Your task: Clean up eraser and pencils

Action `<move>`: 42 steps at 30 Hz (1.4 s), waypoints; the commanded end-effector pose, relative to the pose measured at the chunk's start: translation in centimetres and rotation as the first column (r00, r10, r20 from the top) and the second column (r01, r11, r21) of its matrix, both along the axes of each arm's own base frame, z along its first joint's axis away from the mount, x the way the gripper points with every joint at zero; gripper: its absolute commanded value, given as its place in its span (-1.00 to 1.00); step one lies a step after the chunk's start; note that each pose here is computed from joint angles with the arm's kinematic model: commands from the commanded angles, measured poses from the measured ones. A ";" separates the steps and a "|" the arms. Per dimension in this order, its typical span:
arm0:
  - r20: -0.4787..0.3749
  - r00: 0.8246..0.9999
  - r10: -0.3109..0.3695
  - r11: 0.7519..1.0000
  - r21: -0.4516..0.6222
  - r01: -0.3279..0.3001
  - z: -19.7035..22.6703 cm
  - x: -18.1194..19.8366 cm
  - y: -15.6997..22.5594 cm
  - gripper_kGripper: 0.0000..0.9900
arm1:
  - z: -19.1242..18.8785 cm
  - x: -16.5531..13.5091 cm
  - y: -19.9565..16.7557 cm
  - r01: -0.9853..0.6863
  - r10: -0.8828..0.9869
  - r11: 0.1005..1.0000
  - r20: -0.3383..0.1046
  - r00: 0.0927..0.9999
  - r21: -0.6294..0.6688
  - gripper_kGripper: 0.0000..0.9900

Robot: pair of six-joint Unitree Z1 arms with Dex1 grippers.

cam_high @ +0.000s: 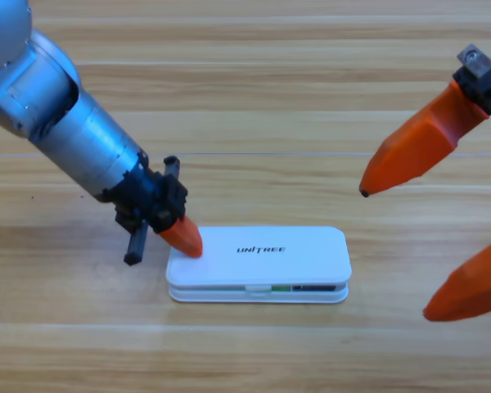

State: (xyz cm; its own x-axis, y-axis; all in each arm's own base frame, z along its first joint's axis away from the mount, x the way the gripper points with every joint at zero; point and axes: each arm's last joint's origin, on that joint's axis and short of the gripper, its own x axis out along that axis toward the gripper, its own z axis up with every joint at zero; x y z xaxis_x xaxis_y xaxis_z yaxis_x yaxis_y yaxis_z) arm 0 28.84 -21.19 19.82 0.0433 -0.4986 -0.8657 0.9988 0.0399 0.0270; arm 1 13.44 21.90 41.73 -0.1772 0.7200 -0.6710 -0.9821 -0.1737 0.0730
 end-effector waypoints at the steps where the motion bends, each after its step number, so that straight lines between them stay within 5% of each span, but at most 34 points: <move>1: -0.020 0.999 -0.042 0.998 0.043 0.043 -2.2 -0.9 -1.0 -1.00 | -0.1 -0.5 -0.6 -0.004 0.004 1.000 -0.017 1.000 0.019 0.80; 24: 0.007 0.994 -0.109 0.982 0.159 0.107 -6.3 -3.8 -3.6 -1.00 | -0.2 -0.5 -0.5 -0.010 0.010 1.000 -0.028 1.000 0.019 0.81; 28: -0.003 0.997 -0.079 0.987 0.138 0.079 -3.1 -4.1 -3.4 -1.00 | -0.3 -0.5 -0.5 -0.010 0.010 1.000 -0.029 1.000 0.018 0.81; 32: 0.015 0.997 -0.073 0.993 0.097 0.071 4.6 -5.6 -2.2 -1.00 | -0.3 -0.5 -0.5 -0.011 0.011 1.000 -0.030 0.999 0.019 0.82; 34: 0.032 0.996 -0.079 0.996 0.046 0.078 9.2 -6.9 -1.5 0.48 | -0.3 -0.4 -0.4 -0.011 0.011 1.000 -0.031 0.999 0.018 0.82; 35: 0.030 0.996 -0.086 0.996 0.018 0.085 11.0 -7.8 -1.3 0.78 | -0.3 -0.4 -0.4 -0.011 0.011 1.000 -0.030 0.999 0.019 0.82; 38: 0.041 0.997 -0.072 0.995 -0.064 0.074 16.0 -10.0 -1.1 0.99 | -0.3 -0.4 -0.4 -0.011 0.011 1.000 -0.030 0.999 0.019 0.82; 42: 0.020 0.994 -0.104 0.987 -0.122 0.106 20.8 -12.4 -2.2 1.00 | -0.3 -0.4 -0.4 -0.011 0.011 1.000 -0.031 0.999 0.018 0.82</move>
State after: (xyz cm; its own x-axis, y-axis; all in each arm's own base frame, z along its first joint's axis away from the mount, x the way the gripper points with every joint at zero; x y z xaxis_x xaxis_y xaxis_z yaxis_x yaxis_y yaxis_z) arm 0 19.70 -22.04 37.45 0.0632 -0.5600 -0.8260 0.9974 0.0058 0.0724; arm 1 13.38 21.91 41.68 -0.1897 0.7216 -0.6658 -0.9799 -0.1815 0.0826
